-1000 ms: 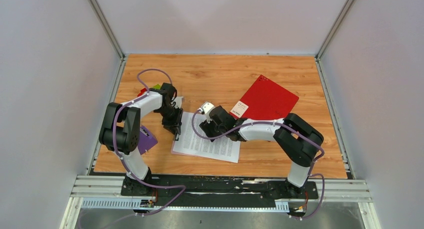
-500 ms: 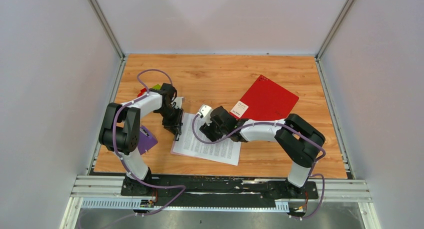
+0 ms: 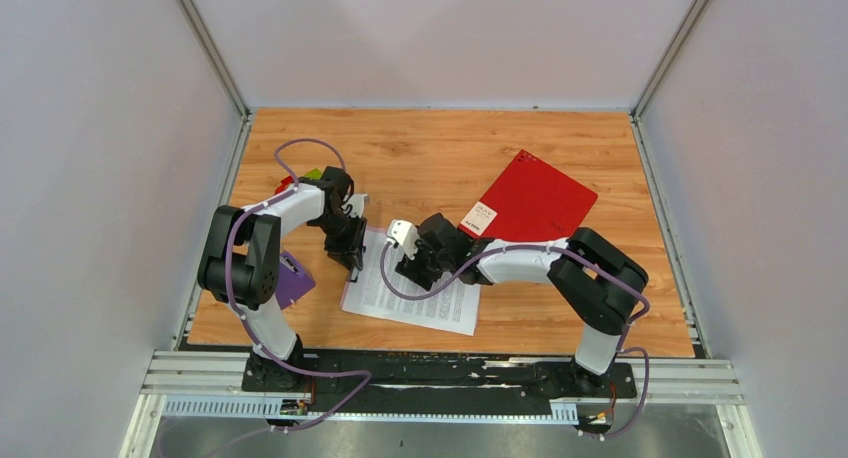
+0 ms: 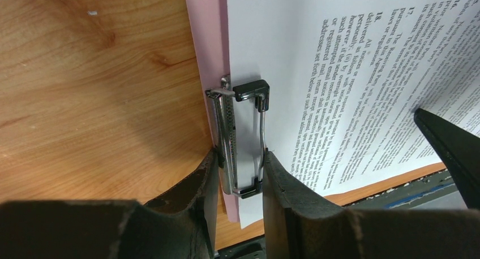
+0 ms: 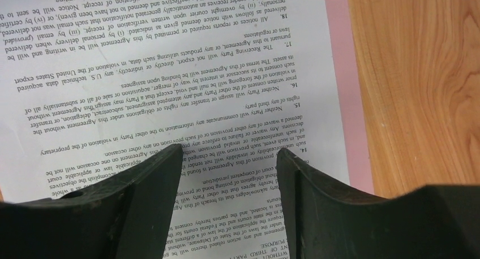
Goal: Put the files into the folder
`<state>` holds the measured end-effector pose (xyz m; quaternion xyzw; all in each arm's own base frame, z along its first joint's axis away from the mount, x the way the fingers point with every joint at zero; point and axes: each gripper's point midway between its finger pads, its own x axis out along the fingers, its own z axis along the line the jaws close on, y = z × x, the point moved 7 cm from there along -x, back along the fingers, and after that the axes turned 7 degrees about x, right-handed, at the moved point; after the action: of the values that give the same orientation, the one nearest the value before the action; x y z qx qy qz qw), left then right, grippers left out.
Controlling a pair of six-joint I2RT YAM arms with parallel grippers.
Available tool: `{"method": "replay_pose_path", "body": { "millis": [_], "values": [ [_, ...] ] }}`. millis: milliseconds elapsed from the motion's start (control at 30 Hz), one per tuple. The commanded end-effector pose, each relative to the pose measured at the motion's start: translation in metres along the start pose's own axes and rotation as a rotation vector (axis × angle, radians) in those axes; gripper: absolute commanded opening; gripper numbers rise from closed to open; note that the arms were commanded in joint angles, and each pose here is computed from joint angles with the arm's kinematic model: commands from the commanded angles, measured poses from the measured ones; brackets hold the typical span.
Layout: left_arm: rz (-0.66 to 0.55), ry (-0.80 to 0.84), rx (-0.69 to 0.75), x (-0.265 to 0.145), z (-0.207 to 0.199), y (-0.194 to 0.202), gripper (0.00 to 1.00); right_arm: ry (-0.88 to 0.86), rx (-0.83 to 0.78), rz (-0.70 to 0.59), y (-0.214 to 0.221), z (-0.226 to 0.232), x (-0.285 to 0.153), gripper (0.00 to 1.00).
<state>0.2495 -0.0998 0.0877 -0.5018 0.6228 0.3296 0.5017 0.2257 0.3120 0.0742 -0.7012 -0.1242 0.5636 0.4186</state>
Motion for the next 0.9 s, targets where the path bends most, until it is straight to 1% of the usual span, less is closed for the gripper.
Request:
{"method": "replay_pose_path", "body": {
  "millis": [0, 100, 167, 400, 567, 600, 867],
  "values": [
    [-0.063, 0.075, 0.020, -0.013, -0.013, -0.006, 0.00, -0.101, -0.109, 0.068, 0.016, 0.008, 0.007, 0.64],
    [-0.059, 0.077, 0.020, -0.011, -0.012, -0.005, 0.00, -0.137, -0.141, 0.032, 0.013, 0.008, 0.009, 0.64],
    [-0.056, 0.075, 0.020, -0.010, -0.012, -0.004, 0.00, -0.129, -0.148, 0.032, 0.010, 0.005, 0.012, 0.63],
    [-0.047, 0.048, 0.020, -0.009, -0.009, -0.003, 0.00, -0.070, -0.067, 0.044, 0.007, -0.012, 0.016, 0.62],
    [-0.041, 0.027, 0.021, -0.009, -0.006, -0.003, 0.00, -0.045, -0.068, 0.050, 0.012, -0.017, 0.009, 0.62],
    [-0.036, 0.021, 0.022, -0.008, -0.005, -0.002, 0.00, -0.046, -0.057, 0.077, 0.017, -0.018, 0.007, 0.62],
    [-0.033, 0.013, 0.026, -0.008, -0.004, -0.003, 0.00, -0.029, -0.038, 0.110, 0.024, -0.023, 0.001, 0.61]
  ]
}}
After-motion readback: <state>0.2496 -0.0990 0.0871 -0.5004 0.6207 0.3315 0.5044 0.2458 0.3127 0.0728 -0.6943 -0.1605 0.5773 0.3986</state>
